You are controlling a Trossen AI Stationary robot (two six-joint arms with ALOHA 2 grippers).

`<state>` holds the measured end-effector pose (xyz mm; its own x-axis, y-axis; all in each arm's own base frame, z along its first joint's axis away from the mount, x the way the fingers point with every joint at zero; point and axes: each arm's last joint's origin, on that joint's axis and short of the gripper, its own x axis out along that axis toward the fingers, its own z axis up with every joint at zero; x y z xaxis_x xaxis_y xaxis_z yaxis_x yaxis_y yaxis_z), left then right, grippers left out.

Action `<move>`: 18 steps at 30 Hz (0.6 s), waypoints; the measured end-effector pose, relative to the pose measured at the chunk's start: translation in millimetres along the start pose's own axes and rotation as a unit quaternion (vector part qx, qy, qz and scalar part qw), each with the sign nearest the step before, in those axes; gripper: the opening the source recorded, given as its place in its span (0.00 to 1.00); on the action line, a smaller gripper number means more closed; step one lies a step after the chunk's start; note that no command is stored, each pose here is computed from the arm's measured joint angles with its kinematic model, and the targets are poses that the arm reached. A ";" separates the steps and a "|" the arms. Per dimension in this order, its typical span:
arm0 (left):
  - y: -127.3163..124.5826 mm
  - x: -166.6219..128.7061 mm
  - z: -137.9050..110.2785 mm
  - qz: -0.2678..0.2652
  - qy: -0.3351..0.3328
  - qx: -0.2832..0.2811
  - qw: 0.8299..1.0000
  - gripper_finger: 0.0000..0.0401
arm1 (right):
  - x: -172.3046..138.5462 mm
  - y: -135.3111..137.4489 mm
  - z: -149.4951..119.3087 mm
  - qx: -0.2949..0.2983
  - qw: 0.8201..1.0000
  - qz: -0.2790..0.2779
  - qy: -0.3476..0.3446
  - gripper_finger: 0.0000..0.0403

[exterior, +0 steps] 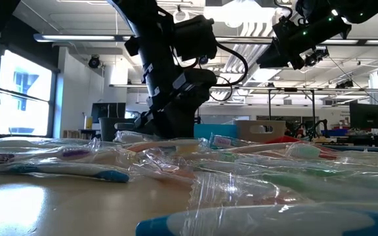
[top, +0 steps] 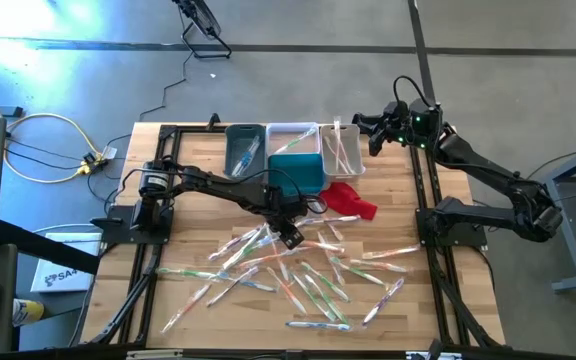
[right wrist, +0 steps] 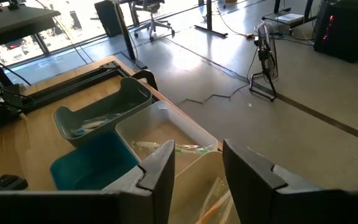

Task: Pick & Place Toothbrushes
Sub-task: Put the blue toothbrush into the gray bin

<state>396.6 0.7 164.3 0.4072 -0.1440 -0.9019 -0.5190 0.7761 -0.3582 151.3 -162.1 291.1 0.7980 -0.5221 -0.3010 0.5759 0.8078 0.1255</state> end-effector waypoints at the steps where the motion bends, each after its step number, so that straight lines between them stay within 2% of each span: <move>1: 0.0 0.0 0.0 0.000 0.000 0.001 1.000 0.38 | 0.0 0.0 0.0 0.000 1.000 0.000 0.000 0.32; 7: 0.0 0.0 0.0 0.000 0.000 0.002 1.000 0.36 | 0.0 0.0 0.0 0.000 1.000 0.000 0.000 0.32; 18: -0.1 0.0 0.1 -0.001 -0.001 -0.003 1.000 0.12 | 0.0 0.0 0.0 0.000 1.000 0.000 0.000 0.32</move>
<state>396.7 0.7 164.4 0.4086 -0.1441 -0.9013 -0.5230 0.7723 -0.3606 151.3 -162.1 291.1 0.7980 -0.5222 -0.3008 0.5759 0.8078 0.1254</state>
